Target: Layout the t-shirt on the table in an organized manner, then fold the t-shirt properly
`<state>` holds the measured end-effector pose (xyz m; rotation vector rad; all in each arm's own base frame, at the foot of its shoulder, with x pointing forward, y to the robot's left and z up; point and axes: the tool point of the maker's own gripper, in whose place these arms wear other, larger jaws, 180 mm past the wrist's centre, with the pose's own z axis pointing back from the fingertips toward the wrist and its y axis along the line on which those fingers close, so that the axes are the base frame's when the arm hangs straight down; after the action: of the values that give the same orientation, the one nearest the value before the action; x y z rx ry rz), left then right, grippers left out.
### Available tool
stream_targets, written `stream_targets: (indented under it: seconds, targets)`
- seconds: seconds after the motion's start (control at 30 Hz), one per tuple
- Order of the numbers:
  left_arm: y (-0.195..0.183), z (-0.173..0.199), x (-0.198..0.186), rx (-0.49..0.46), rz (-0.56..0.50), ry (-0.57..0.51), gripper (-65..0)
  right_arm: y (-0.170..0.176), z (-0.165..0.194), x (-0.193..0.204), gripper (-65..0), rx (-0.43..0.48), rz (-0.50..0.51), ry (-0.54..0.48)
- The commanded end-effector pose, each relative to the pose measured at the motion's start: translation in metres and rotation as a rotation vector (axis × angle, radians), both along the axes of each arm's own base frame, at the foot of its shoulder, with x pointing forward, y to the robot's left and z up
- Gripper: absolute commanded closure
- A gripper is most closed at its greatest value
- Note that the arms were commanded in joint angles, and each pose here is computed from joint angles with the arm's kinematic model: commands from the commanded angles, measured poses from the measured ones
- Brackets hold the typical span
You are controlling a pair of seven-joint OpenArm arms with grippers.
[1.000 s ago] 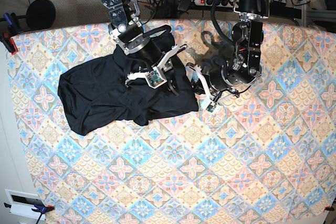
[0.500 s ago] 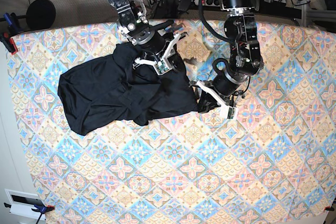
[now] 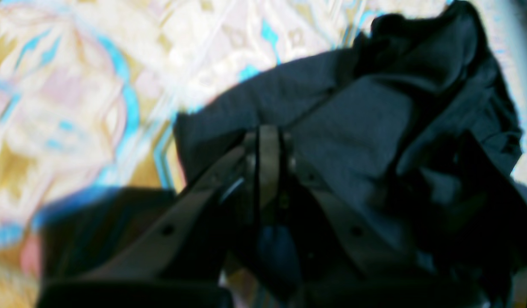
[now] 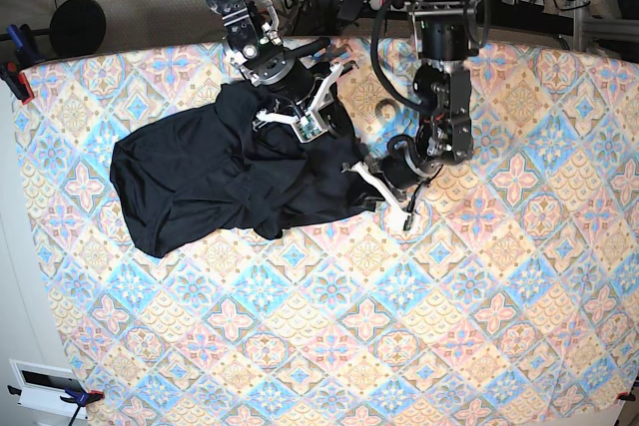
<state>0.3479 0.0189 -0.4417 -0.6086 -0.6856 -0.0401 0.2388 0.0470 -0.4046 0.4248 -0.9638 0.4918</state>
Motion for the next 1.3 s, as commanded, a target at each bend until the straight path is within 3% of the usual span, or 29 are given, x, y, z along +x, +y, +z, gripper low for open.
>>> stream_targets:
  seconds: [0.0, 0.33, 0.67, 0.77, 1.0, 1.17, 1.27]
  targets:
    - [0.01, -0.019, -0.015, 0.079, -0.024, 0.077, 0.0, 0.004, 0.014, 0.008, 0.0, 0.033, -0.005, -0.043]
    - [0.033, -0.026, -0.02, 0.124, -0.017, 0.087, 0.0, -0.017, 0.018, 0.021, 0.0, 0.019, -0.063, -0.062]
    - [0.043, -0.027, -0.02, 0.145, -0.014, 0.086, 0.0, -0.069, 0.058, 0.092, 0.0, -0.007, -0.201, -0.211]
    - [0.044, -0.027, -0.02, 0.148, -0.014, 0.086, 0.0, -0.089, 0.064, 0.104, 0.0, -0.017, -0.254, -0.228]
    - [0.043, -0.027, -0.021, 0.145, -0.014, 0.087, 0.0, -0.164, 0.053, 0.107, 0.0, -0.092, -0.44, -0.166]
    - [0.044, -0.028, -0.021, 0.146, -0.014, 0.091, 0.0, -0.175, 0.102, 0.102, 0.0, -0.089, -0.47, -0.291]
    - [0.042, -0.028, -0.021, 0.143, -0.015, 0.091, 0.0, -0.155, 0.124, 0.095, 0.0, -0.042, -0.43, -0.335]
